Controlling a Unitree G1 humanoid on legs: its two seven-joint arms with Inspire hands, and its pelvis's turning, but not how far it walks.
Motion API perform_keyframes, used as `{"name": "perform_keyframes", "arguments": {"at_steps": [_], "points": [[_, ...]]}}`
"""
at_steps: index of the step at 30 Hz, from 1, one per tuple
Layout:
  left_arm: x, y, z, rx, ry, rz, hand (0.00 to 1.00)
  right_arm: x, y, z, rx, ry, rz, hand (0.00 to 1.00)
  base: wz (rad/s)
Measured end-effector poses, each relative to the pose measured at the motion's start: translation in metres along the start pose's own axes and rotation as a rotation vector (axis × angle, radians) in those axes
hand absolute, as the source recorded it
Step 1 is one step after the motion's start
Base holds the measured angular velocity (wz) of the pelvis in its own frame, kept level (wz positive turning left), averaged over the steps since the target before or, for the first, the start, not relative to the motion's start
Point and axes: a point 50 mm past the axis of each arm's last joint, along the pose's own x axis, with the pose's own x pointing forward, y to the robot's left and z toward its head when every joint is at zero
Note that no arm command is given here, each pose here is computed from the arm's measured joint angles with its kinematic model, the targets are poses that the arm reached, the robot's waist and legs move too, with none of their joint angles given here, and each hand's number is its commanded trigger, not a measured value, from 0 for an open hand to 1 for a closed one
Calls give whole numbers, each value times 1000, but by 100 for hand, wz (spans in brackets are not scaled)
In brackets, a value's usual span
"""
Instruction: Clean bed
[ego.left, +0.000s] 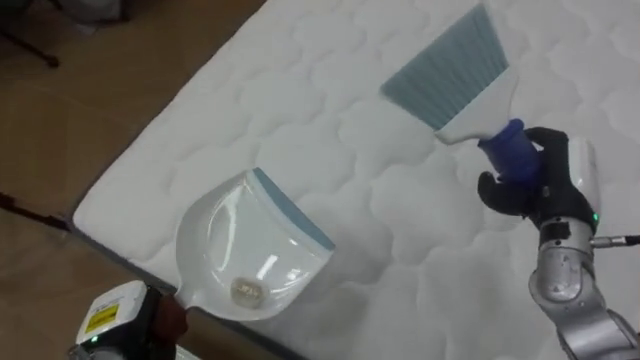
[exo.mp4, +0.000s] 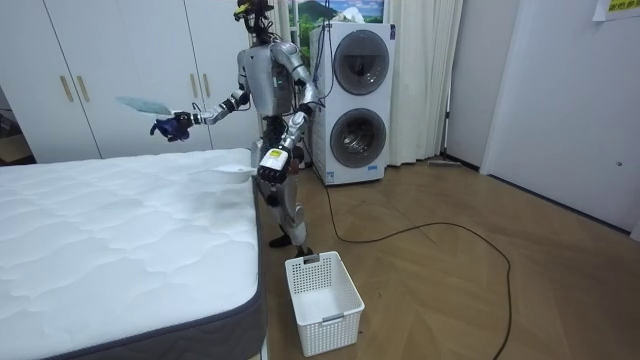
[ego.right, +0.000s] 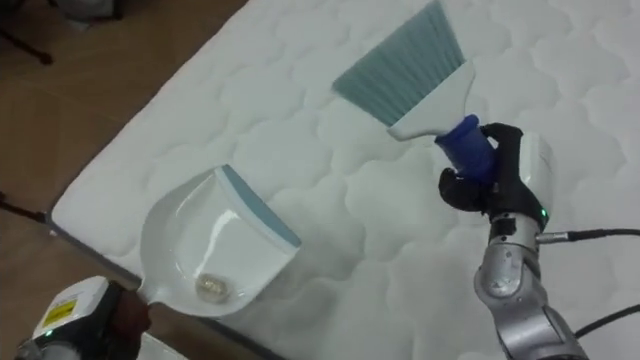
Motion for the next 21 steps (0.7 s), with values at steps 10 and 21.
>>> {"name": "perform_keyframes", "arguments": {"at_steps": [10,21], "points": [[6,14,13,-67,-48,27,100,-22,-2,-23,24,112,-47,0,80],[5,17,18,-71,-70,19,100,-21,-14,-21,44,95,-149,0,48]]}}
